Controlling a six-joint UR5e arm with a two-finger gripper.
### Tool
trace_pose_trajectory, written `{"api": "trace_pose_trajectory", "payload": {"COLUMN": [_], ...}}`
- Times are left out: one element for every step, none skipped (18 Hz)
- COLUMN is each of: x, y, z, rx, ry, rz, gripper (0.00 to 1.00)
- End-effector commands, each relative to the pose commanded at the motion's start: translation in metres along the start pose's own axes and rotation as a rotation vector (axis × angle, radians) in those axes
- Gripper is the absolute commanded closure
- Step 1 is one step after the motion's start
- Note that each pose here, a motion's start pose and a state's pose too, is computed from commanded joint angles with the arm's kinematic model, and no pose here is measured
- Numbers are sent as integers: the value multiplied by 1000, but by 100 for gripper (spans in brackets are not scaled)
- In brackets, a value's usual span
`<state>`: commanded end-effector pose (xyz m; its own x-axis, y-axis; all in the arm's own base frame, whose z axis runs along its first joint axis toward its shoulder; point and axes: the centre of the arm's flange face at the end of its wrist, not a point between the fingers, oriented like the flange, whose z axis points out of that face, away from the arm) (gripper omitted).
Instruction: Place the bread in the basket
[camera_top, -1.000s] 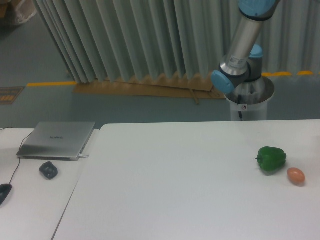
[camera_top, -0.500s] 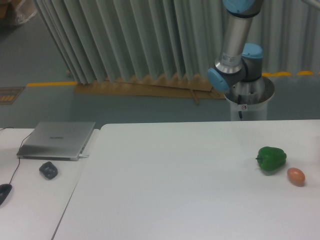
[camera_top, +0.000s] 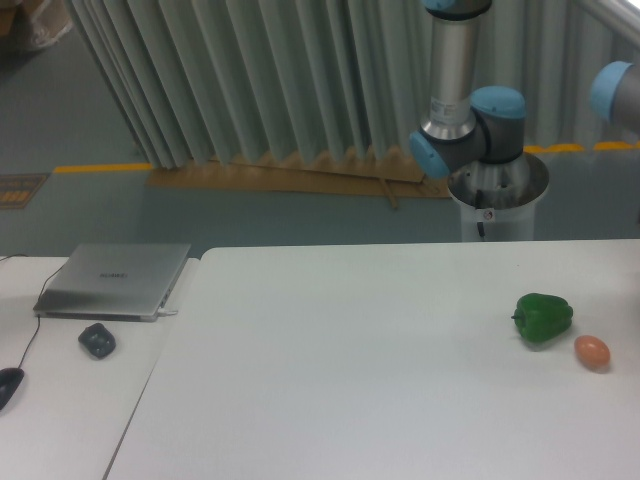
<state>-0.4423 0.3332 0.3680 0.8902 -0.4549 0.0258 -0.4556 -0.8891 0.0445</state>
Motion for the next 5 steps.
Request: {"api": "trace_pose_trajectory", "payload": {"x": [1, 1, 1, 1, 2], "y": [-3, -3, -4, -4, -4], "z": [-1, -3, -4, -7, -6], "rx": [0, 3, 10, 12, 10], "ry": [1, -2, -5, -10, -5], "rz": [3, 0, 1, 0, -2], "gripper": [0, 0, 0, 0, 0]}}
